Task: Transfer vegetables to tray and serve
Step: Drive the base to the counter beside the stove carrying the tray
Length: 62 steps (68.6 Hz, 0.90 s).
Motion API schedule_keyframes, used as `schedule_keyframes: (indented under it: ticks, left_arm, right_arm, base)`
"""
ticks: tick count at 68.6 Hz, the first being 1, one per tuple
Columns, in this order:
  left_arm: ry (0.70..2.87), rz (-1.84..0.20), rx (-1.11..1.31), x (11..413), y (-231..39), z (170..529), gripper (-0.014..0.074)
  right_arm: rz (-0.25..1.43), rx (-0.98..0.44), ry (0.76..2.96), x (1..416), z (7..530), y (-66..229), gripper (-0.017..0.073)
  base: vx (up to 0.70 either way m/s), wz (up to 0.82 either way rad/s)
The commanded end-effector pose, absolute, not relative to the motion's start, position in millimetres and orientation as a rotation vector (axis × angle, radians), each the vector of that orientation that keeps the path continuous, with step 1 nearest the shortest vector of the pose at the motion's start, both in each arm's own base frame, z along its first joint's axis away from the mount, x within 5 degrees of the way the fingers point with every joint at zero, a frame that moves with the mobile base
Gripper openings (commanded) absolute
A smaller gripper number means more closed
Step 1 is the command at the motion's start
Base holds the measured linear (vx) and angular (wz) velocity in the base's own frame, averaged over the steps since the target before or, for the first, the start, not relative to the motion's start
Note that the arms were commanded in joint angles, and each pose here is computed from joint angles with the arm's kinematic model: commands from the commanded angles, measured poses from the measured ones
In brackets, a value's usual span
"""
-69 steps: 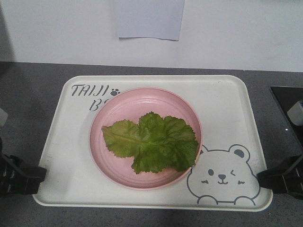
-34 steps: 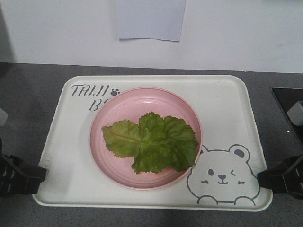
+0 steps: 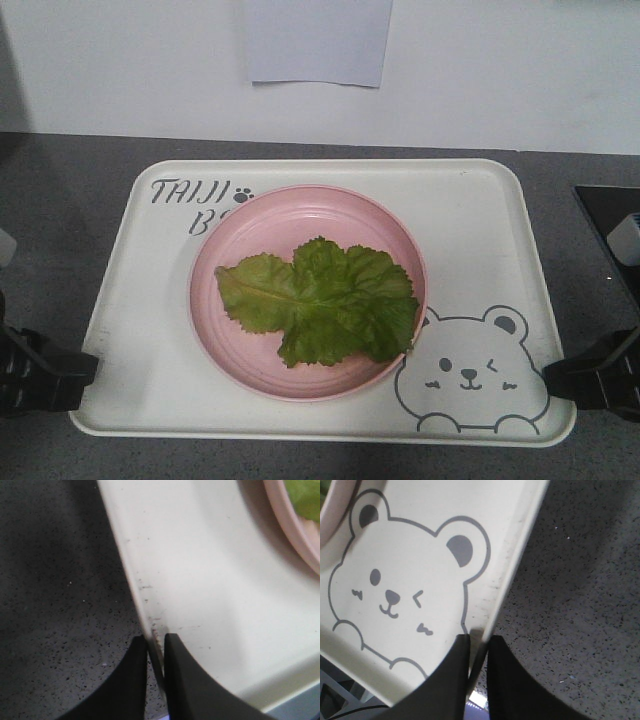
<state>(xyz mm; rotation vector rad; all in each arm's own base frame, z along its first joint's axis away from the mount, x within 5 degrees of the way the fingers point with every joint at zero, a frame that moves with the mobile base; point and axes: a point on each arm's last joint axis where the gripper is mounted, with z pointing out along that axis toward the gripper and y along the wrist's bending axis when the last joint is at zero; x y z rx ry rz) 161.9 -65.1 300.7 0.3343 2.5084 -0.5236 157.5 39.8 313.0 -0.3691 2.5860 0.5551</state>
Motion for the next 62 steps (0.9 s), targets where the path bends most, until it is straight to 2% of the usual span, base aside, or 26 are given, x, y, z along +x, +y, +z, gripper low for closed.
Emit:
schedule_keyframes:
  ticks: [1, 54, 62]
  left_arm:
    - [2.397, -0.558, 0.331, 164.5, -68.4, 316.3, -0.0006]
    - [2.396, -0.558, 0.33, 164.7, -68.4, 316.5, -0.0006]
    - [2.389, -0.558, 0.319, 166.2, -68.5, 316.5, -0.0006]
  right_arm:
    - [0.621, -0.434, 2.51, 155.1, 326.1, 46.1, -0.0001]
    - [0.619, -0.433, 2.508, 155.3, 326.2, 46.0, -0.0001]
    - [0.621, -0.386, 2.514, 156.2, 326.3, 45.4, -0.0001]
  base:
    - [0.0, 0.0]
    - [0.0, 0.0]
    - [0.0, 0.0]
